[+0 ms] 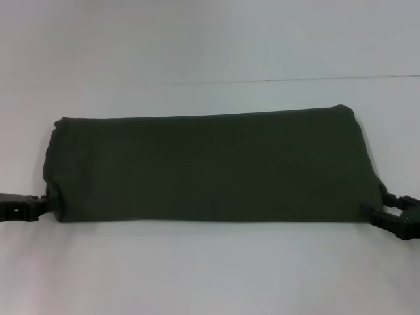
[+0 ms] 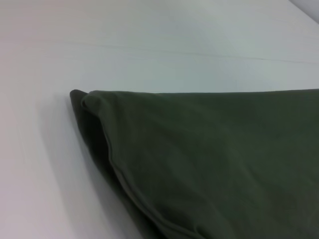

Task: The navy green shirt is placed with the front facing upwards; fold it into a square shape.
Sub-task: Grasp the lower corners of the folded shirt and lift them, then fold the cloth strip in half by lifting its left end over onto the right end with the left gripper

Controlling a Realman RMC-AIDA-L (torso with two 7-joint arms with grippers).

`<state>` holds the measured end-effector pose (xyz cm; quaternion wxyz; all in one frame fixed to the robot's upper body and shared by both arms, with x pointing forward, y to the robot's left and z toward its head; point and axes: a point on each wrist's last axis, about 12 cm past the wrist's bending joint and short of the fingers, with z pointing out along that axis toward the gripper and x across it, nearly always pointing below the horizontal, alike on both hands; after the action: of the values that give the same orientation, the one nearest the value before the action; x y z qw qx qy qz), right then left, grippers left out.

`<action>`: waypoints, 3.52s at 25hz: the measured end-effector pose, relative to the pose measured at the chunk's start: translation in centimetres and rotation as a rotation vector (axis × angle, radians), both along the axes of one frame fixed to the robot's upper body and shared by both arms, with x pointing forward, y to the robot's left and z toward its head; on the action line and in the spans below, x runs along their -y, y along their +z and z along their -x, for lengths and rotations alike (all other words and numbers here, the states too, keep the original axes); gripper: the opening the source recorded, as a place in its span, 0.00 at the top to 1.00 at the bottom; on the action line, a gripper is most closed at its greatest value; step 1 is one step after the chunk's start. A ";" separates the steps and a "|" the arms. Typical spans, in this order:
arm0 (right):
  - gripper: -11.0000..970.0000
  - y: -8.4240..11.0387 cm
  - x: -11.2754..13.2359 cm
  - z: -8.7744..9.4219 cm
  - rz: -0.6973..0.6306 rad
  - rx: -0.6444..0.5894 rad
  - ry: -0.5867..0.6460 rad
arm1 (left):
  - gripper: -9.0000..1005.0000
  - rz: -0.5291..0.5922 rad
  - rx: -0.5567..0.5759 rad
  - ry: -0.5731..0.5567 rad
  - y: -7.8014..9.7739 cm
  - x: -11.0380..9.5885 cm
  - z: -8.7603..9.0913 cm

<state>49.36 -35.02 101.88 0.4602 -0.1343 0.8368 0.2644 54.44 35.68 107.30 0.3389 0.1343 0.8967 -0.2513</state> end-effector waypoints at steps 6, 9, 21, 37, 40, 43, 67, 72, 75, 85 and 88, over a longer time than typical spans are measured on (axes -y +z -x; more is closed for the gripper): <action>0.24 -0.3 -0.9 -0.8 0.027 -0.035 0.033 | 0.97 0.000 0.002 -0.002 0.1 0.1 -0.1; 0.25 -0.4 -1.2 -0.9 0.038 -0.045 0.060 | 0.97 0.000 0.004 -0.004 0.1 0.1 -0.2; 0.61 -0.4 -1.1 -1.0 0.051 -0.048 0.058 | 0.97 -0.006 0.016 -0.044 0.1 0.3 -0.1; 0.98 -0.4 1.0 3.3 0.029 -0.027 0.078 | 0.96 -0.006 0.029 -0.139 0.4 -1.2 3.4; 0.97 -0.5 1.3 4.3 0.023 -0.022 0.085 | 0.96 0.003 0.024 -0.160 0.4 -1.3 4.3; 0.97 -0.6 1.5 5.0 0.019 -0.020 0.087 | 0.96 0.006 0.019 -0.167 0.4 -1.4 5.1; 0.95 -0.1 1.7 5.9 -0.002 0.020 0.123 | 0.96 0.022 0.001 -0.173 0.1 -1.9 6.8; 0.92 0.6 2.5 5.9 0.013 0.042 0.114 | 0.89 0.027 0.000 -0.165 0.1 -2.0 6.9; 0.81 0.8 2.7 5.8 0.024 0.045 0.112 | 0.81 0.035 0.009 -0.130 0.2 -2.5 7.0; 0.42 1.9 5.1 6.1 0.055 0.095 0.000 | 0.44 0.101 0.123 0.029 1.4 -4.3 6.6; 0.35 2.3 5.9 6.0 0.052 0.130 -0.060 | 0.39 0.149 0.171 0.047 1.7 -3.8 6.0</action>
<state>43.32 -40.90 104.20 0.5175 -0.1379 0.8155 0.2192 48.43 39.47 108.99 0.4288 0.1085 0.8463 -0.2969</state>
